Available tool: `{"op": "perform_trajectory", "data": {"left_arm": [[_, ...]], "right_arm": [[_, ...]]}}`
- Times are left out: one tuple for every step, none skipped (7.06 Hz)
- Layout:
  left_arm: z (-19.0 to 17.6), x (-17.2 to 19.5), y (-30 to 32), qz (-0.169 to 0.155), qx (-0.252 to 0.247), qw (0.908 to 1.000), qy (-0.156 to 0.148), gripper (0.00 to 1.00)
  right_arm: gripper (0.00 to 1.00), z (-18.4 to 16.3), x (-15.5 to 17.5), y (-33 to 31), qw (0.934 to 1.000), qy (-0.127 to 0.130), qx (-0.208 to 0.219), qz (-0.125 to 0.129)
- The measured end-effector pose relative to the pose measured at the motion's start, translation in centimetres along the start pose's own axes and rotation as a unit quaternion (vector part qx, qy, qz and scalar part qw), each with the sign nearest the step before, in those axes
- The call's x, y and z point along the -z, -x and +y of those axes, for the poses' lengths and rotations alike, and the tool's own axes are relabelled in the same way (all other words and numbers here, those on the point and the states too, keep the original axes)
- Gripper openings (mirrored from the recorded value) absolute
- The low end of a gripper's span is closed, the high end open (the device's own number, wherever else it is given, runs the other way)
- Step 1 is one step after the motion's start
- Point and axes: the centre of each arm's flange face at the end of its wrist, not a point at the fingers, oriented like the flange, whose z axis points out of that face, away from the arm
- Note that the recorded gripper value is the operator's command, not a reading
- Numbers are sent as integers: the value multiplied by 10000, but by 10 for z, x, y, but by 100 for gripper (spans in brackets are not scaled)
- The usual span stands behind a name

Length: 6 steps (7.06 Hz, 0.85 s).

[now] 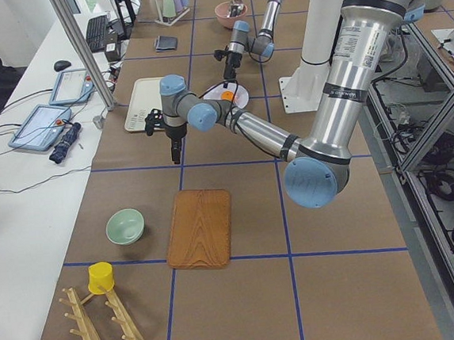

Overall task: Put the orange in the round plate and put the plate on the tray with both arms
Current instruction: 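Lift the plate with the right gripper and carry it onto the cream bear tray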

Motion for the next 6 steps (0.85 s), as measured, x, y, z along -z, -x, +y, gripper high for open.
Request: {"op": "perform_trajectory", "data": {"left_arm": [[0, 0, 1, -7, 3, 10000, 1, 99], [1, 0, 1, -9, 3, 10000, 0, 99], [1, 0, 1, -10, 4, 10000, -1, 99], [1, 0, 1, -10, 6, 10000, -2, 99], [1, 0, 2, -12, 7, 10000, 0, 99], [1, -1, 2, -13, 8, 10000, 1, 99]], "right_arm": [[4, 0, 0, 2, 10000, -20, -2, -37], [0, 0, 1, 6, 9999, -46, -2, -91], [0, 1, 1, 13, 9998, -73, -15, -173], [0, 2, 1, 22, 9996, -95, -92, -269], [0, 3, 1, 36, 9989, -108, -217, -395], [0, -1, 1, 52, 9980, -153, -294, -533]]}}
